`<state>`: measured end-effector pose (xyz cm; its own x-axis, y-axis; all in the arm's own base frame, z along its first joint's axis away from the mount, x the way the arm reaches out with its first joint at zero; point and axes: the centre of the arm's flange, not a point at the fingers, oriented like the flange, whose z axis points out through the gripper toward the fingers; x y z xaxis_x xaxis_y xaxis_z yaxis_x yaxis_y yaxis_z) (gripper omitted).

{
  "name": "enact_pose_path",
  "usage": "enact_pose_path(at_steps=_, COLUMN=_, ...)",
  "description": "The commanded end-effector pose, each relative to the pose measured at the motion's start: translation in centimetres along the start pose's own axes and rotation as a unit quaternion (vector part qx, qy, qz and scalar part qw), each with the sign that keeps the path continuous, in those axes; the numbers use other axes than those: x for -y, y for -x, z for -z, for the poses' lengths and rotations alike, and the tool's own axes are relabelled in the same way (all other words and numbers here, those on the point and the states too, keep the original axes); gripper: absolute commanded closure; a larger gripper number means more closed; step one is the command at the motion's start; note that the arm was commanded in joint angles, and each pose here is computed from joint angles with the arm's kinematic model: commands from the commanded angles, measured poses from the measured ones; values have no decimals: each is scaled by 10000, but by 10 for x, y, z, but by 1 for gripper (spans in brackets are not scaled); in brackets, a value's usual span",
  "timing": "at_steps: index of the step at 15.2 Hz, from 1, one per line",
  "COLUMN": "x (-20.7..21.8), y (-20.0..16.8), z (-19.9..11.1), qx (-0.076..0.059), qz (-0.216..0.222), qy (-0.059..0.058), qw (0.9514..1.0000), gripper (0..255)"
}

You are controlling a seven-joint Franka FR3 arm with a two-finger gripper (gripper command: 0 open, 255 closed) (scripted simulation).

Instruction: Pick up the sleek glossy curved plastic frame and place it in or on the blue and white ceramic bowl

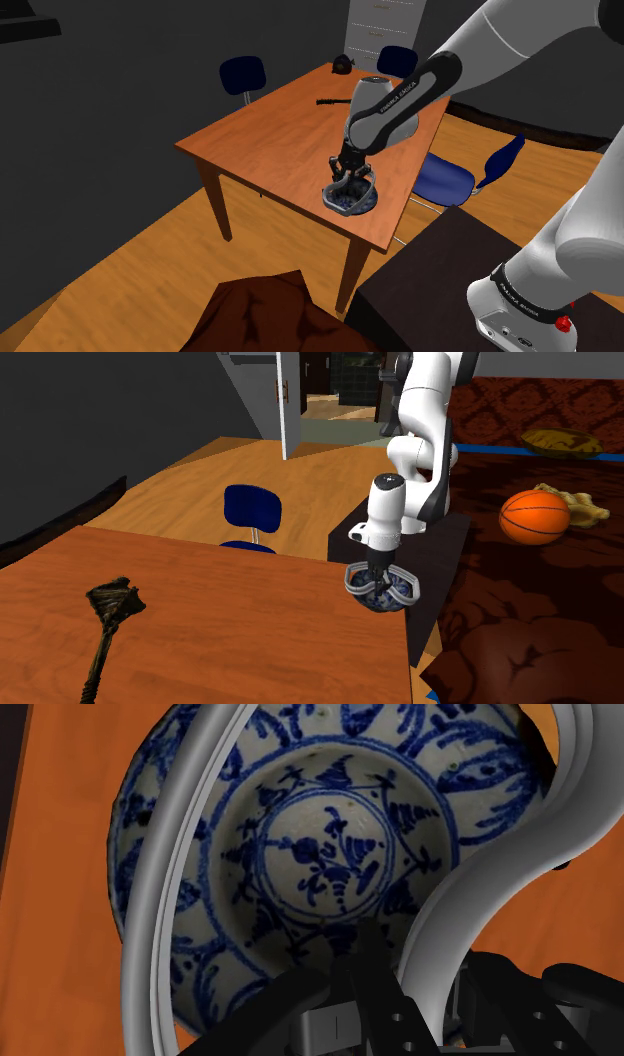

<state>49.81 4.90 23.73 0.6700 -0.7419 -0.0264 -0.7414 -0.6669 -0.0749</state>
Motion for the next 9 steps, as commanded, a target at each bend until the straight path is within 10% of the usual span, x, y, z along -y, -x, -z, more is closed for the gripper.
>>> enact_pose_path(at_steps=1, x=0, y=0, z=-2, qx=-1, qz=0, qy=-1, qw=10000, gripper=255)
enact_pose_path(at_steps=5, x=0, y=0, z=-2, qx=-1, qz=0, qy=-1, qw=10000, gripper=255)
enact_pose_path(at_steps=6, x=0, y=0, z=-2, qx=-1, qz=0, qy=-1, qw=10000, gripper=0)
enact_pose_path(at_steps=9, x=0, y=0, z=-2, qx=-1, qz=0, qy=-1, qw=10000, gripper=0)
